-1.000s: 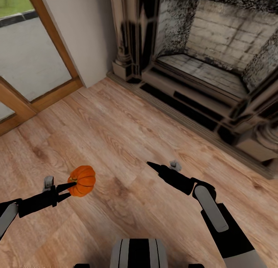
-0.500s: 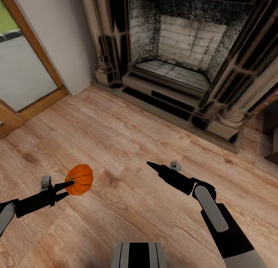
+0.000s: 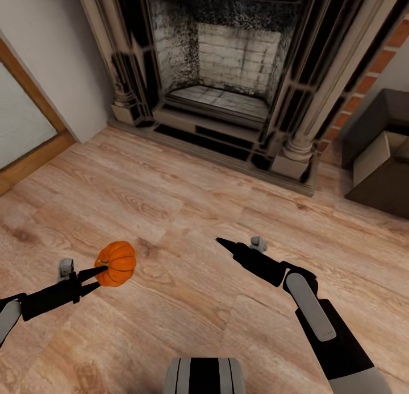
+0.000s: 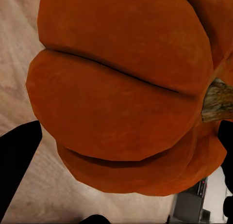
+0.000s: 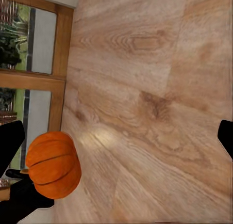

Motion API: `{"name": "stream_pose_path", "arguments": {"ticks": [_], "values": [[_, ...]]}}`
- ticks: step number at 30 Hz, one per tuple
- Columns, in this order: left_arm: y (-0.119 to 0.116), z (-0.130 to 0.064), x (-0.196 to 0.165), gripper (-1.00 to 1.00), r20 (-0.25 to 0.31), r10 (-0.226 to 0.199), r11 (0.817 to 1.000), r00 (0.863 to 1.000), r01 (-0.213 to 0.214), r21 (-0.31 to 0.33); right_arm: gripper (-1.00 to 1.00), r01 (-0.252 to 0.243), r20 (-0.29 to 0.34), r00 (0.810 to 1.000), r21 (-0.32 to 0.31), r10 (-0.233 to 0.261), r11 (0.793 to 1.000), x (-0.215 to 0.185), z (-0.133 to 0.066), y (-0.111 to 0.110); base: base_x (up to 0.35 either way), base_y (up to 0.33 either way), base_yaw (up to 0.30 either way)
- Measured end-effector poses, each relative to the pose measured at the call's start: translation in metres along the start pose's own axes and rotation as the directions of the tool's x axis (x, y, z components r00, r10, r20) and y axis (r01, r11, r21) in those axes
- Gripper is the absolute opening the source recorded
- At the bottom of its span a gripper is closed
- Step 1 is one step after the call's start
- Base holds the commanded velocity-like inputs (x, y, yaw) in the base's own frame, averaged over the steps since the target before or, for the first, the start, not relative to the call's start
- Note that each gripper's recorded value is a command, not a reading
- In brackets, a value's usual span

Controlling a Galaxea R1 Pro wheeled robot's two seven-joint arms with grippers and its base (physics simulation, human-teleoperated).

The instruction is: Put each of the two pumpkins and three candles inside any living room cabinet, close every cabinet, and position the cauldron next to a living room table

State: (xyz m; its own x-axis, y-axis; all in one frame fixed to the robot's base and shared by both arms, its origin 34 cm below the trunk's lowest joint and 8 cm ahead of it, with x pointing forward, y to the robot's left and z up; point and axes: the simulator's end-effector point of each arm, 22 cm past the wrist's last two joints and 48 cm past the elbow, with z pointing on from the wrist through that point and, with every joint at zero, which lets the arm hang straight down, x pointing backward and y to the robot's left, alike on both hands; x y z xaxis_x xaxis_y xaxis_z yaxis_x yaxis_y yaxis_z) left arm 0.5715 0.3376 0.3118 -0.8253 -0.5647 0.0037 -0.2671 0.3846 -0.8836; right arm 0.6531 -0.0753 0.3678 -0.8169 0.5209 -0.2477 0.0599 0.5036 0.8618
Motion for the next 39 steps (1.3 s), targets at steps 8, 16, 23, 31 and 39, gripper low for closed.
{"name": "stream_pose_path", "arguments": {"ticks": [8,16,23,31,39], "values": [[-0.004,-0.001,-0.001,-1.0,0.004,0.005,1.0,1.0,-0.005,0.005,1.0,0.006,0.005,1.0,-0.004,-0.006,1.0,-0.002,-0.001,0.004,-0.018,0.0,-0.25],[-0.007,-0.002,-0.002,-1.0,0.008,0.012,1.0,1.0,-0.012,0.008,1.0,0.012,0.009,1.0,-0.008,-0.011,1.0,-0.004,-0.003,0.008,0.133,0.0,-0.244],[-0.01,-0.003,-0.003,-1.0,0.011,0.018,1.0,1.0,-0.018,0.012,1.0,0.016,0.012,1.0,-0.012,-0.015,1.0,-0.006,-0.004,0.011,0.026,0.0,-0.241],[-0.014,-0.004,-0.004,-1.0,0.014,0.021,1.0,1.0,-0.021,0.016,1.0,0.022,0.019,1.0,-0.016,-0.021,1.0,-0.008,-0.006,0.015,0.0,0.0,-0.24],[-0.016,-0.007,-0.006,-1.0,0.024,0.015,1.0,1.0,-0.015,0.022,1.0,0.026,0.024,0.999,-0.021,-0.026,0.999,-0.01,-0.007,0.02,0.0,0.0,-0.24]]}}
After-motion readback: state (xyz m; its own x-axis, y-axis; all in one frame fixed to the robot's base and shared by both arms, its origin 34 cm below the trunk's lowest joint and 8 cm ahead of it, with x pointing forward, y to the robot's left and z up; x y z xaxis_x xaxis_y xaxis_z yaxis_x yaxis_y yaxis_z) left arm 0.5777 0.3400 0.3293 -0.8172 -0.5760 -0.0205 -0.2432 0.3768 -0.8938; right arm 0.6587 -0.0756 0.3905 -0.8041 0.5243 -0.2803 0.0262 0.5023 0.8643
